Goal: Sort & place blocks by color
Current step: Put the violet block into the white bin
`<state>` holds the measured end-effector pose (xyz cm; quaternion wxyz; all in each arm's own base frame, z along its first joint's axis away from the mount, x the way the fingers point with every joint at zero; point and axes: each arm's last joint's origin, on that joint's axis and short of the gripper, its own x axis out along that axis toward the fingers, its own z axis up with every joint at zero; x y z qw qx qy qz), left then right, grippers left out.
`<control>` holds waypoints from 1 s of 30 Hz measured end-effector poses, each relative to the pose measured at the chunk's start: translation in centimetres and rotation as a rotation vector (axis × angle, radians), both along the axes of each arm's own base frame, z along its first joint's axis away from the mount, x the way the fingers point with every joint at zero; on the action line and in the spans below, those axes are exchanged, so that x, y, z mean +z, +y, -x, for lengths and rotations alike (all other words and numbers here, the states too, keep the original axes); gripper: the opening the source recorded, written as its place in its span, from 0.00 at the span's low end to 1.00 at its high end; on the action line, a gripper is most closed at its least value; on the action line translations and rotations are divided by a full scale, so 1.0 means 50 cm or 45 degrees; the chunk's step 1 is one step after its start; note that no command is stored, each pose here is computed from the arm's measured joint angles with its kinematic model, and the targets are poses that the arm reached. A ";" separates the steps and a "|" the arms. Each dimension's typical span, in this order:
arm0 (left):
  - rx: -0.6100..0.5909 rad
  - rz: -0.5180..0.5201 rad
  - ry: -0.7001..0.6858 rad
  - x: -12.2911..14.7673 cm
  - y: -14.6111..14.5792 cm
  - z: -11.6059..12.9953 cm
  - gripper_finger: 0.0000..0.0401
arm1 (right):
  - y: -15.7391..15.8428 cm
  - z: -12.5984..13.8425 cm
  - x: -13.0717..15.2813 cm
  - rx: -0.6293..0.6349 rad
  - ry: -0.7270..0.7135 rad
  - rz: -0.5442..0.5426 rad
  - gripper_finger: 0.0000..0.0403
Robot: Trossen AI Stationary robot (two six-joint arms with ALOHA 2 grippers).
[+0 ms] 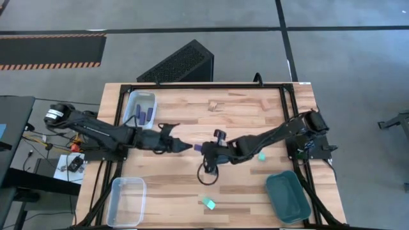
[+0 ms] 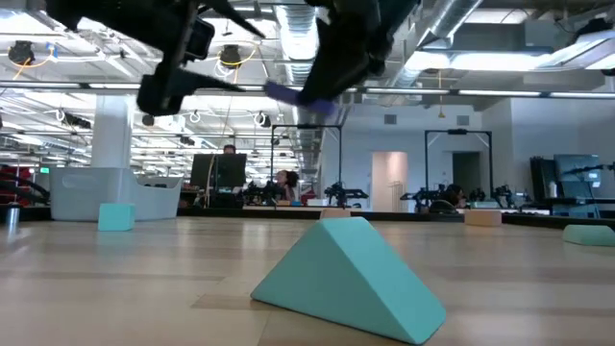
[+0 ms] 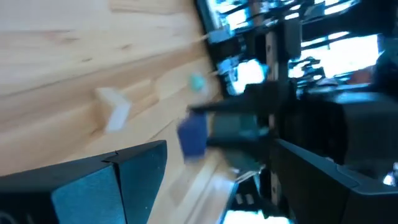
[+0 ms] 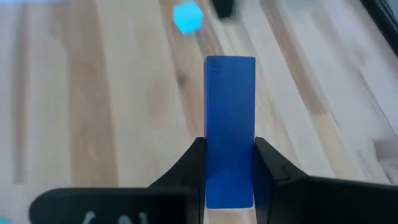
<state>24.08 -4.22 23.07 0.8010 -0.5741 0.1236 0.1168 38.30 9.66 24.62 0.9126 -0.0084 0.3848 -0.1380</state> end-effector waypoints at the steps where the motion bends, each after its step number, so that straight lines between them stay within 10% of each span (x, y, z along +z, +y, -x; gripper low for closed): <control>1: -0.002 0.005 -0.010 0.002 0.006 -0.002 0.69 | 0.001 -0.005 0.006 0.013 -0.008 0.010 0.19; 16: -0.013 0.145 -0.007 0.001 0.002 -0.001 0.67 | 0.003 -0.022 0.052 0.059 -0.076 0.121 0.19; 30: 0.010 0.147 -0.105 0.015 -0.003 -0.004 0.22 | 0.012 -0.022 0.054 0.104 -0.087 0.153 0.19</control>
